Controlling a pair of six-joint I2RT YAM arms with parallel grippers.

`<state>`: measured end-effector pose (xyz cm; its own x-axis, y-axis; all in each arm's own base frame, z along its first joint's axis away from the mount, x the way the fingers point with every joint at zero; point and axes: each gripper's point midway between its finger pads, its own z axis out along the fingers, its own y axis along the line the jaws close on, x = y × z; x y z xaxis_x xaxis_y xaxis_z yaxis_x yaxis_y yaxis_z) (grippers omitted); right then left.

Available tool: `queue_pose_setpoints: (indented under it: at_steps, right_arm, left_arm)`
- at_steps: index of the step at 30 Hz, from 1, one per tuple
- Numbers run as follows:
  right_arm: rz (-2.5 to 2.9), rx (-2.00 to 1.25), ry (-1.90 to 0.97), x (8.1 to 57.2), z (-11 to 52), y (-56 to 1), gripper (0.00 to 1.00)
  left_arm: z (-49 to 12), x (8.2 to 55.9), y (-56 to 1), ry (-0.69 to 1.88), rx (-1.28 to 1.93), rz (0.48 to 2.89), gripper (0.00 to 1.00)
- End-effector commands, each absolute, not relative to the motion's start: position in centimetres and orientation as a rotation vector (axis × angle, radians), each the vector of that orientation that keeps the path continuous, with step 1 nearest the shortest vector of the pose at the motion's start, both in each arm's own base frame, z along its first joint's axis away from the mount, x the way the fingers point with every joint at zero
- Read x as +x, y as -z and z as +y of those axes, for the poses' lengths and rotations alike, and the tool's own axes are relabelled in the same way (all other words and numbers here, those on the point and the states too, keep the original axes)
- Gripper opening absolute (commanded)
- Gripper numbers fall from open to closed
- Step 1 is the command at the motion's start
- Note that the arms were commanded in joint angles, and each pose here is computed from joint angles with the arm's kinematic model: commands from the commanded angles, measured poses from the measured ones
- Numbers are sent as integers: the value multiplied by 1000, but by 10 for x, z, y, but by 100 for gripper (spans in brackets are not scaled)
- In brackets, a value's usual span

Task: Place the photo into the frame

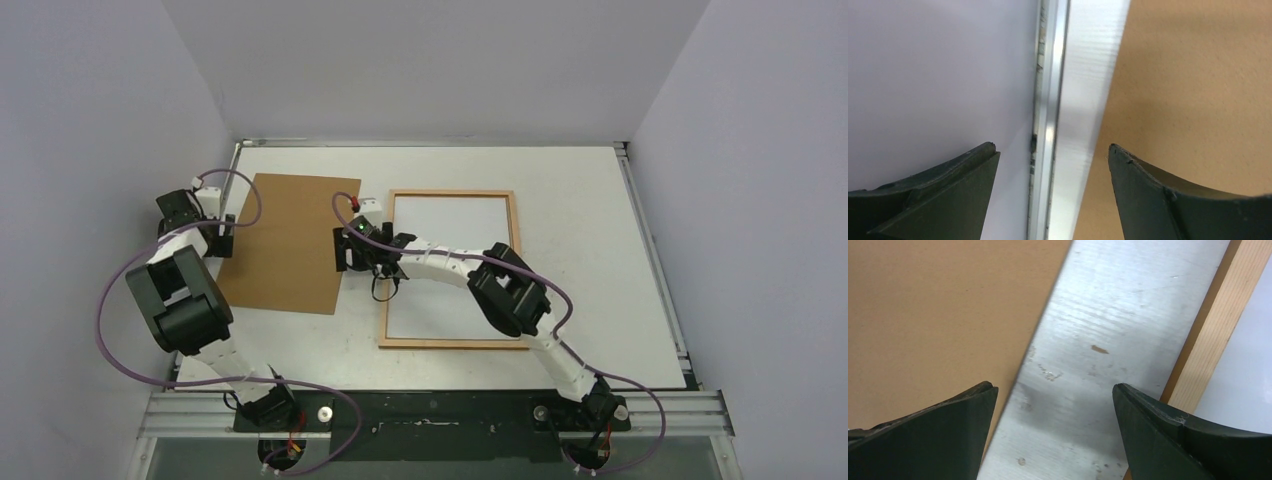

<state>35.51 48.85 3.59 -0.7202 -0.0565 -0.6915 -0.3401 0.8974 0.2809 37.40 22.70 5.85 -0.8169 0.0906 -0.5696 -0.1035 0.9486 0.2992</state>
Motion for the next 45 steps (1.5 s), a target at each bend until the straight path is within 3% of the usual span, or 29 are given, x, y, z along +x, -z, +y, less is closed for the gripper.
queue_pose_setpoints:
  at_steps: [1,12,29,35,45]
  right_arm:
    - [2325,-191,-460,371,458,-51,90]
    - [2306,-193,-466,367,454,-58,90]
    - [2317,-151,-432,364,424,-56,90]
    - [2318,-139,-444,363,423,-57,90]
    - [2304,-97,-586,369,449,-70,90]
  left_arm:
    - [238,401,-82,-595,11,2349,78]
    - [247,416,-58,-806,44,2349,78]
    - [245,424,-44,-797,38,2385,77]
    - [229,418,-24,-695,89,2466,77]
    - [162,369,4,-287,236,2689,70]
